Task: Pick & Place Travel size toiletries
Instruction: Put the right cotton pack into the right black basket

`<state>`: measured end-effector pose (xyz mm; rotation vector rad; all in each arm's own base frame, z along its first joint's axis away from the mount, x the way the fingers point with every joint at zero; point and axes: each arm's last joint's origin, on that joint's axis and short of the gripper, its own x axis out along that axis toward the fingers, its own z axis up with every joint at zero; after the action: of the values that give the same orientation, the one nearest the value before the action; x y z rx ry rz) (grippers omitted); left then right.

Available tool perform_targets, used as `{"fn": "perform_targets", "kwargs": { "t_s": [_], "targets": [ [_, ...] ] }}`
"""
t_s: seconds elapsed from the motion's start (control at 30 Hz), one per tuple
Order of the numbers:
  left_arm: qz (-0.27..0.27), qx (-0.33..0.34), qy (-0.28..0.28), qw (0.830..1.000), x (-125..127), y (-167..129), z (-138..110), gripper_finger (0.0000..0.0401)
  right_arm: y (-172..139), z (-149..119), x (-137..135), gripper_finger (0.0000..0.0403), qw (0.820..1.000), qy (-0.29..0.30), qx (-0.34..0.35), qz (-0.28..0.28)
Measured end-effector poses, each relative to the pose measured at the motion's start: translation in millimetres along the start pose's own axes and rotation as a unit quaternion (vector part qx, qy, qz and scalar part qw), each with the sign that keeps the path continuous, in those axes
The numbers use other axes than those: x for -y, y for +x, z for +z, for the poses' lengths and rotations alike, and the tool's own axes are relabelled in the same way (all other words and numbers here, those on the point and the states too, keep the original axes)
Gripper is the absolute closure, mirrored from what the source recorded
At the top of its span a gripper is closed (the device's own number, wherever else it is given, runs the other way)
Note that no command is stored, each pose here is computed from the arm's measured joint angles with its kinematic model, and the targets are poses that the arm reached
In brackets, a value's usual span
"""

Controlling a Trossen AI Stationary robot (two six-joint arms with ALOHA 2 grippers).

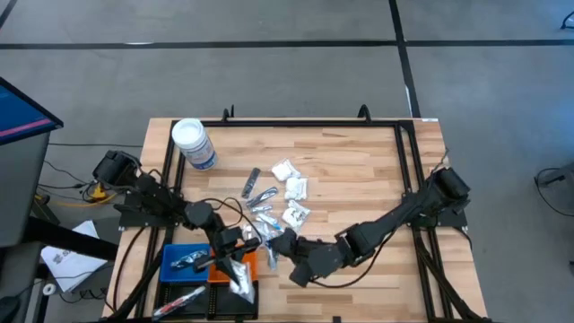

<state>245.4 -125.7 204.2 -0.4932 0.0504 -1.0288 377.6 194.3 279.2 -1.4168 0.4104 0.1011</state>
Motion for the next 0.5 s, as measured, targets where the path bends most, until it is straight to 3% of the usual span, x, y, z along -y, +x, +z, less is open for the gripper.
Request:
{"fn": "perform_targets", "kwargs": {
  "t_s": [0.27, 0.4, 0.5],
  "targets": [
    [0.005, 0.002, 0.004, 1.0, -0.4, -0.2, -0.1, 0.0386, 1.0, -1.3, 5.6, 0.0248, 0.999, -0.037, -0.006, 0.002],
    [0.001, -0.001, -0.007, 1.0, -1.1, -1.0, 0.3, 0.0386, -1.7, 4.7, 6.3, 0.0262, 0.995, -0.098, 0.026, -0.003],
    [0.007, 0.002, -0.008, 1.0, -3.6, -2.7, 1.8, 0.0386, 0.3, 4.6, 10.6, 0.026, 0.993, -0.107, 0.055, -0.013]
  ]
}}
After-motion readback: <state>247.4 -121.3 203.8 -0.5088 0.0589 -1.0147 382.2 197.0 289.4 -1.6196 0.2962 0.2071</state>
